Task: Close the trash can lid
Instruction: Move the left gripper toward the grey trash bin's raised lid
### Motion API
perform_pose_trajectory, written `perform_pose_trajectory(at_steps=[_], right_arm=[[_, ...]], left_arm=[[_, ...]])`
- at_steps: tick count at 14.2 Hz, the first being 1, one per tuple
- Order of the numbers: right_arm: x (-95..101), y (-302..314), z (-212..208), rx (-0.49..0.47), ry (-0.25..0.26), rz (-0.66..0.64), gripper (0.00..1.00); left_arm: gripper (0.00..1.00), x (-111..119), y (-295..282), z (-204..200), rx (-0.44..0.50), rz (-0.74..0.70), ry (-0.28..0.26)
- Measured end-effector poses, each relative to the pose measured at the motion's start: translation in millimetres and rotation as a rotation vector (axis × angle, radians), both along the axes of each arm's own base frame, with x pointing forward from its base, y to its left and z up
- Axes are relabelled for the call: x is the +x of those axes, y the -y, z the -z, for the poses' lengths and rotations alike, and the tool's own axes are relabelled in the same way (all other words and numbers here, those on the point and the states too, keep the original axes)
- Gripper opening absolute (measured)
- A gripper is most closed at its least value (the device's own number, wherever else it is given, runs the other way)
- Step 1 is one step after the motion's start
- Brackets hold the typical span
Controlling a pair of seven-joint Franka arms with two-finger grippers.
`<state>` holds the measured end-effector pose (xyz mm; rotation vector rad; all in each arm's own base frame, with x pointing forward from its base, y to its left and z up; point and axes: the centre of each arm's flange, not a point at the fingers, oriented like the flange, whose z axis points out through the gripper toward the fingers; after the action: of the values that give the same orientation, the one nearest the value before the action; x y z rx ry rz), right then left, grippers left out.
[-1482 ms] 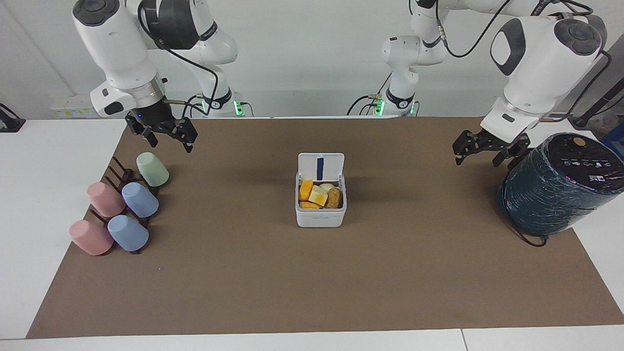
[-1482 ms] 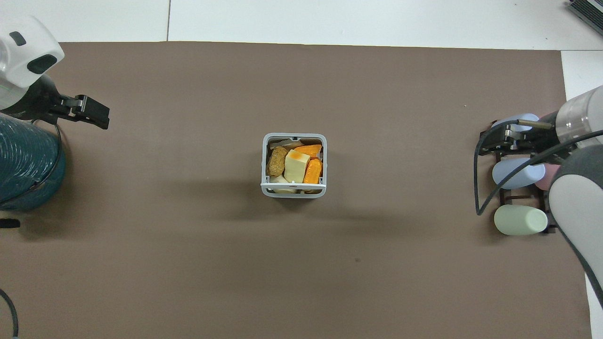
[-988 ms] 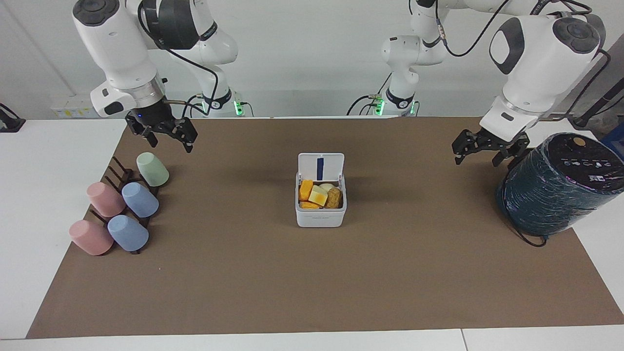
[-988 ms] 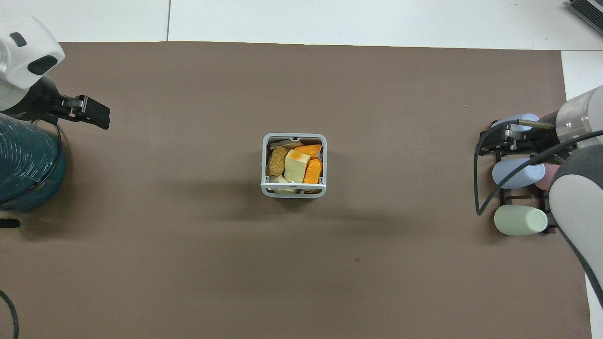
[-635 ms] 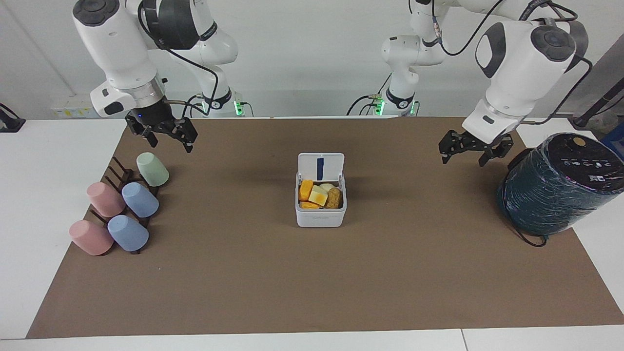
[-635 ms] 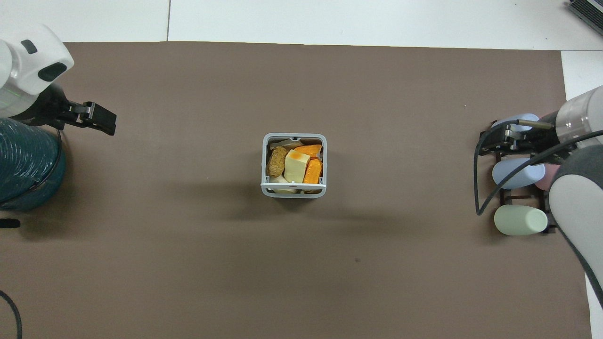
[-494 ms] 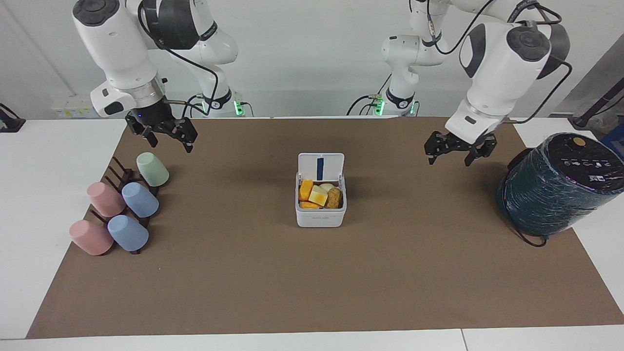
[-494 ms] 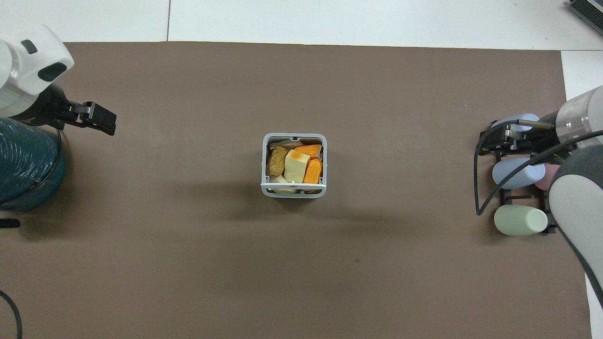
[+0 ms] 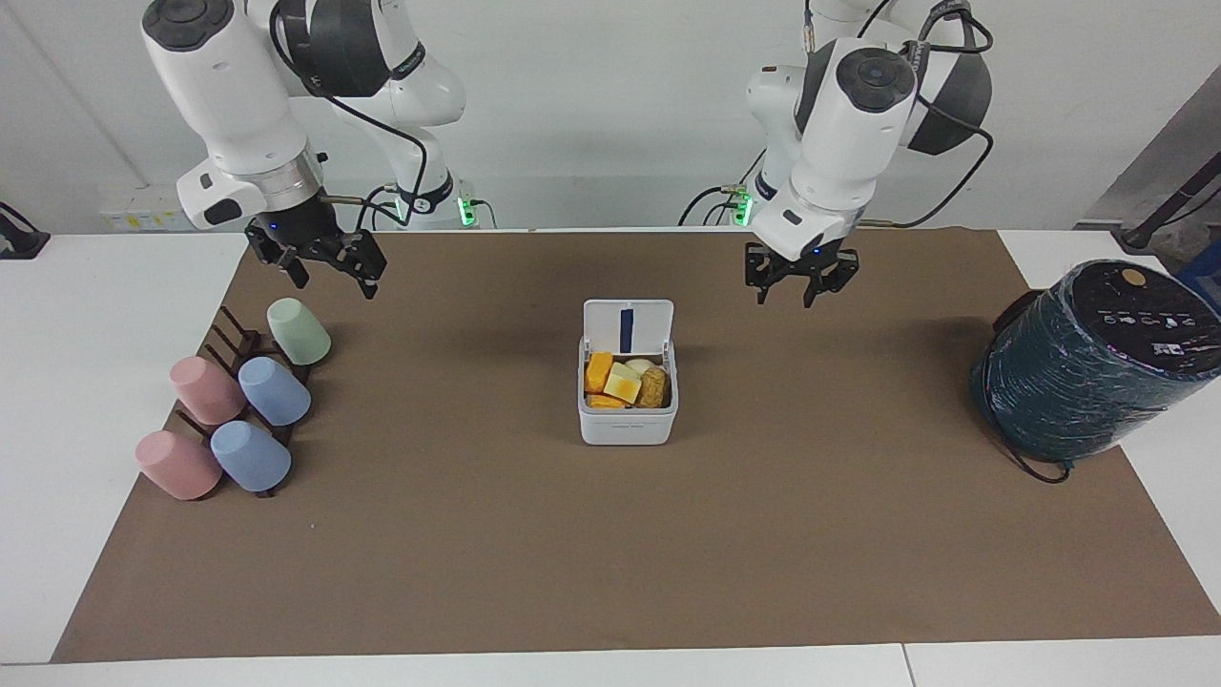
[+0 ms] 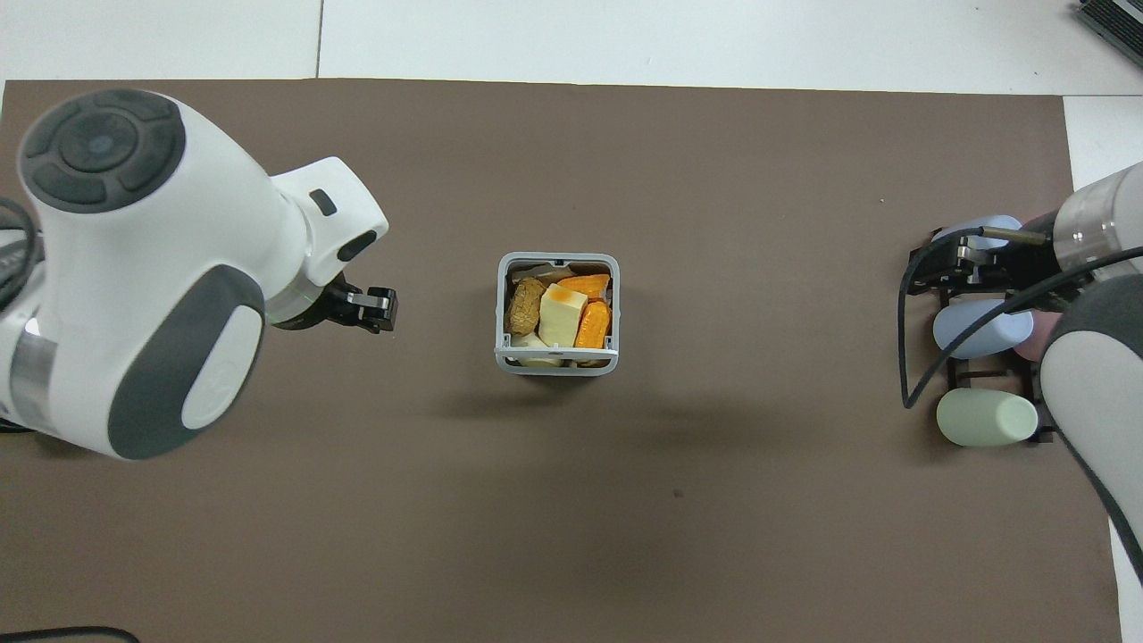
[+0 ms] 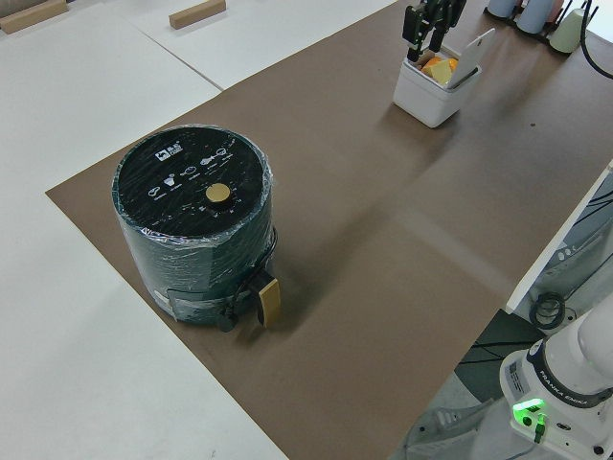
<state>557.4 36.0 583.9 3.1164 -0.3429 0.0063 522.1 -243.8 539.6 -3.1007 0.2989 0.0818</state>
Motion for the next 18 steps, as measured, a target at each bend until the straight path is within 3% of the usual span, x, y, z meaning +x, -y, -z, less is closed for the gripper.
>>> perform_pose_trajectory(at_steps=[1,3,9,11,13,18], right_arm=[[0.0,0.0,0.0,0.000,0.000,0.000,1.00],[0.0,0.0,0.0,0.000,0.000,0.000,1.00],[0.0,0.0,0.0,0.000,0.000,0.000,1.00],[0.0,0.0,0.0,0.000,0.000,0.000,1.00],[0.0,0.0,0.0,0.000,0.000,0.000,1.00],[0.0,0.0,0.0,0.000,0.000,0.000,1.00]], left_arm=[[0.66,-9.6,13.3,3.9,0.001,-0.011,0.004],[0.55,-28.4,37.0,11.3,-0.003,-0.019,0.013],[0.48,-67.7,87.7,29.0,-0.068,-0.096,0.059],[0.41,-75.0,103.0,33.9,-0.111,-0.129,0.083],[0.28,-80.7,114.9,41.4,-0.147,-0.153,0.108],[0.17,-72.0,123.6,47.5,-0.260,-0.208,0.171]])
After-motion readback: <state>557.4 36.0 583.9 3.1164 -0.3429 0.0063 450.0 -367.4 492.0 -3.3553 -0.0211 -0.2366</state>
